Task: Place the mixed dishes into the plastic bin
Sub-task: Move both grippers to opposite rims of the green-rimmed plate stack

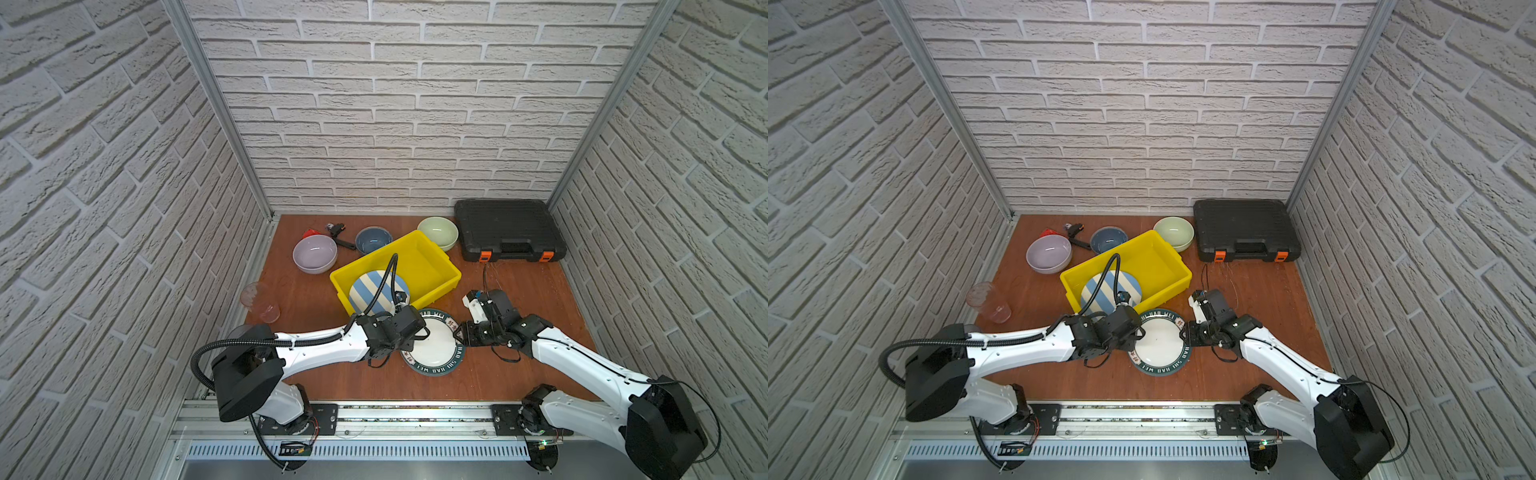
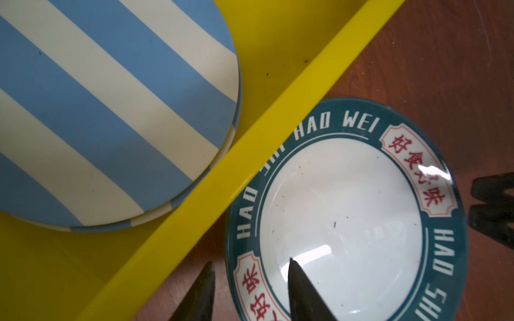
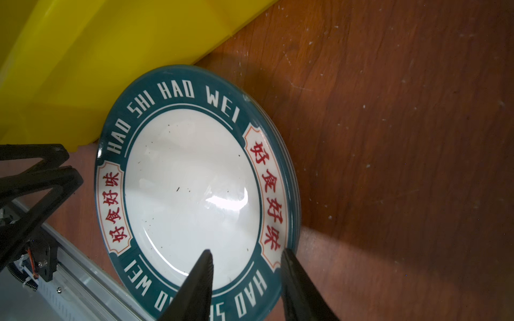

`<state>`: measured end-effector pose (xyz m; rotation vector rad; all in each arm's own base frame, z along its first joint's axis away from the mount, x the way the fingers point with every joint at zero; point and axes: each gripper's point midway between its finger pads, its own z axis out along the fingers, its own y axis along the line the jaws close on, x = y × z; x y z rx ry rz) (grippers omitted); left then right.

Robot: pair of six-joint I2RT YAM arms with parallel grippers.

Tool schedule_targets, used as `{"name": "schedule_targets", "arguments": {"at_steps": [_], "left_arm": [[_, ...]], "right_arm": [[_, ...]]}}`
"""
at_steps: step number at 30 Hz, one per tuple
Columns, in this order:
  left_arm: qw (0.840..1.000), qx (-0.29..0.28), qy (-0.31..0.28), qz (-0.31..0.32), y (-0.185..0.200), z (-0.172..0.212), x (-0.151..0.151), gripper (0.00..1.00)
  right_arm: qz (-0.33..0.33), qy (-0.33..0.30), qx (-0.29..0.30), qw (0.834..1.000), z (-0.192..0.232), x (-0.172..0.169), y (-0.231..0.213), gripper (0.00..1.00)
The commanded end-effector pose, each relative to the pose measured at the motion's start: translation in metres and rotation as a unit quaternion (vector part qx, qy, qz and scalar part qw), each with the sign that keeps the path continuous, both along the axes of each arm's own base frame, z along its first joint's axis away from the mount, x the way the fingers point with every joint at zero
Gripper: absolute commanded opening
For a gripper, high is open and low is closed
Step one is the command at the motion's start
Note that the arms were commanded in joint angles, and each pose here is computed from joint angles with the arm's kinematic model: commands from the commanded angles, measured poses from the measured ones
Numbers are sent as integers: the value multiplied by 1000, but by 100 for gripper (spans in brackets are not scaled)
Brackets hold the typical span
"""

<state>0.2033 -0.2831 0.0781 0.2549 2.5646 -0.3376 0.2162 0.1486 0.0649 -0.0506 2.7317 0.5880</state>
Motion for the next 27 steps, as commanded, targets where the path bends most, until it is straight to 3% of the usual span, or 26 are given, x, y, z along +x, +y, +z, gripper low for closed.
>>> {"name": "schedule_targets", "arguments": {"at_steps": [1, 15, 27], "left_arm": [[1000, -4, -13, 15, -5, 6, 6, 43], [1000, -6, 0, 3, -15, -3, 3, 31], [1000, 9, 8, 6, -15, -11, 2, 31]], "right_arm": [[-11, -5, -1, 1000, -6, 5, -2, 41], [-23, 7, -10, 1000, -17, 5, -5, 36], [-36, -8, -61, 997, -6, 0, -27, 36]]}}
